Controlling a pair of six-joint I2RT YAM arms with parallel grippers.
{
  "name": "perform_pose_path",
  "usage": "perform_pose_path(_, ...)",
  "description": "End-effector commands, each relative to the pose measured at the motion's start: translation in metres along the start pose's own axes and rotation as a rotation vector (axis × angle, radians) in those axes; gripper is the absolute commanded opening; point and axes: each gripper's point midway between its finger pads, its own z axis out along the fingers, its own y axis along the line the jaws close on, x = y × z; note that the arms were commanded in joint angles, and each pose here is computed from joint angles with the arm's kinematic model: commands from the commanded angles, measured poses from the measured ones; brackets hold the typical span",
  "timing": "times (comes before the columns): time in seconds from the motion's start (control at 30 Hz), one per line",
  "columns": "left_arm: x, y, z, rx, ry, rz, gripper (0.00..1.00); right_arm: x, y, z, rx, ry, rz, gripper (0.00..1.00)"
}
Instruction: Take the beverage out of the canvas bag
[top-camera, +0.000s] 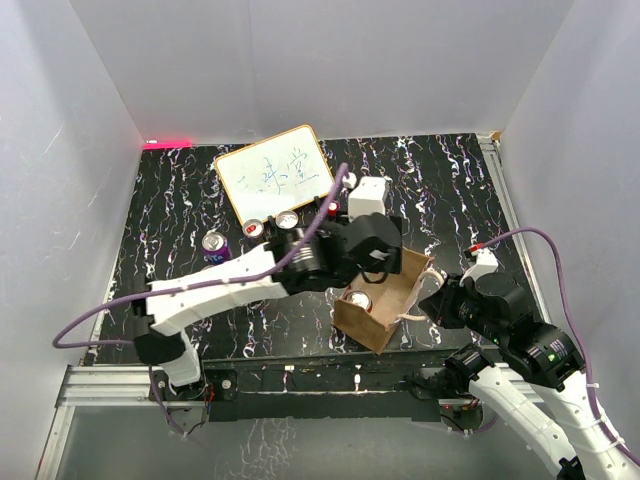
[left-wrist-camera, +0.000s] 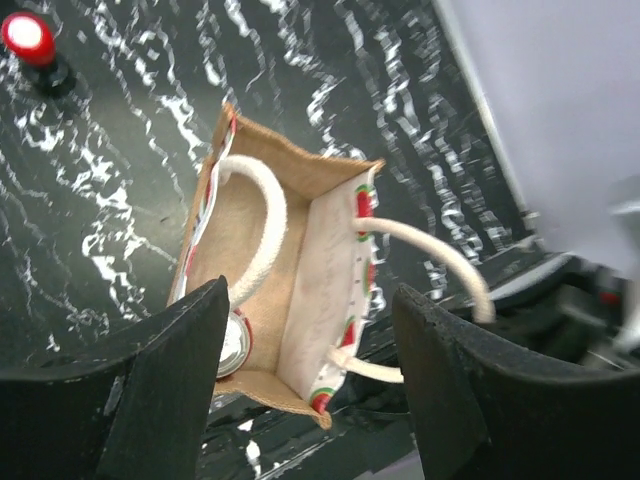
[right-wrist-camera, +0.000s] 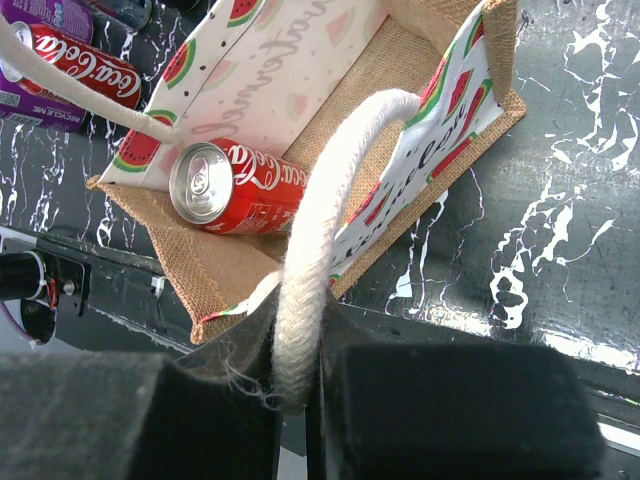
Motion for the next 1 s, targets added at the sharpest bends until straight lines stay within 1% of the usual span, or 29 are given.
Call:
perform_pose_path(0.0, -0.054, -0.019, -0.044, 0.193, -0.147, -0.093, 0.61, -0.010, 0.008, 0.002, -0.035, -0.046, -0.003, 0.12)
perform_pose_path(0.07, -0.048, -0.034, -0.046, 0.283, -0.130, -0.088, 0.57, -0.010, 0.008, 0.002, -0.034, -0.044, -0.003, 0.12)
perform_pose_path(0.13, -0.035, -0.041, -0.040, 0.314, -0.089, -0.077, 0.51, -0.010, 0.008, 0.002, -0.035, -0.044, -0.003, 0.12)
perform_pose_path(0.23, -0.005, -0.041, -0.023, 0.273, 0.015, -0.060, 0.41, -0.010, 0.008, 0.003, -0.036, -0.043, -0.001, 0.12)
perform_pose_path(0.3, 0.015, -0.037, -0.011, 0.215, 0.093, -0.064, 0.31, -0.010, 0.008, 0.002, -0.036, -0.042, -0.001, 0.12)
perform_pose_path(0.37, 0.041, -0.028, 0.003, 0.128, 0.184, -0.060, 0.28, -0.009, 0.008, 0.003, -0.035, -0.040, -0.003, 0.12)
perform_pose_path(0.47, 0.075, -0.018, 0.018, 0.058, 0.288, -0.030, 0.30, -0.010, 0.009, 0.002, -0.039, -0.041, -0.004, 0.11)
perform_pose_path(0.57, 0.103, 0.001, 0.031, -0.029, 0.368, -0.020, 0.31, -0.009, 0.009, 0.002, -0.042, -0.041, -0.006, 0.12)
perform_pose_path(0.63, 0.111, 0.012, 0.036, -0.076, 0.400, -0.028, 0.30, -0.009, 0.009, 0.002, -0.043, -0.038, -0.008, 0.11)
perform_pose_path(0.67, 0.117, 0.023, 0.038, -0.126, 0.422, -0.020, 0.31, -0.009, 0.009, 0.002, -0.045, -0.038, -0.009, 0.11)
perform_pose_path(0.73, 0.117, 0.036, 0.041, -0.187, 0.424, -0.009, 0.33, -0.008, 0.009, 0.002, -0.047, -0.038, -0.010, 0.12)
perform_pose_path(0.8, 0.114, 0.043, 0.043, -0.211, 0.417, 0.011, 0.36, -0.009, 0.010, 0.002, -0.048, -0.039, -0.011, 0.12)
perform_pose_path(0.97, 0.107, 0.047, 0.044, -0.217, 0.415, 0.072, 0.50, -0.009, 0.010, 0.001, -0.054, -0.041, -0.016, 0.12)
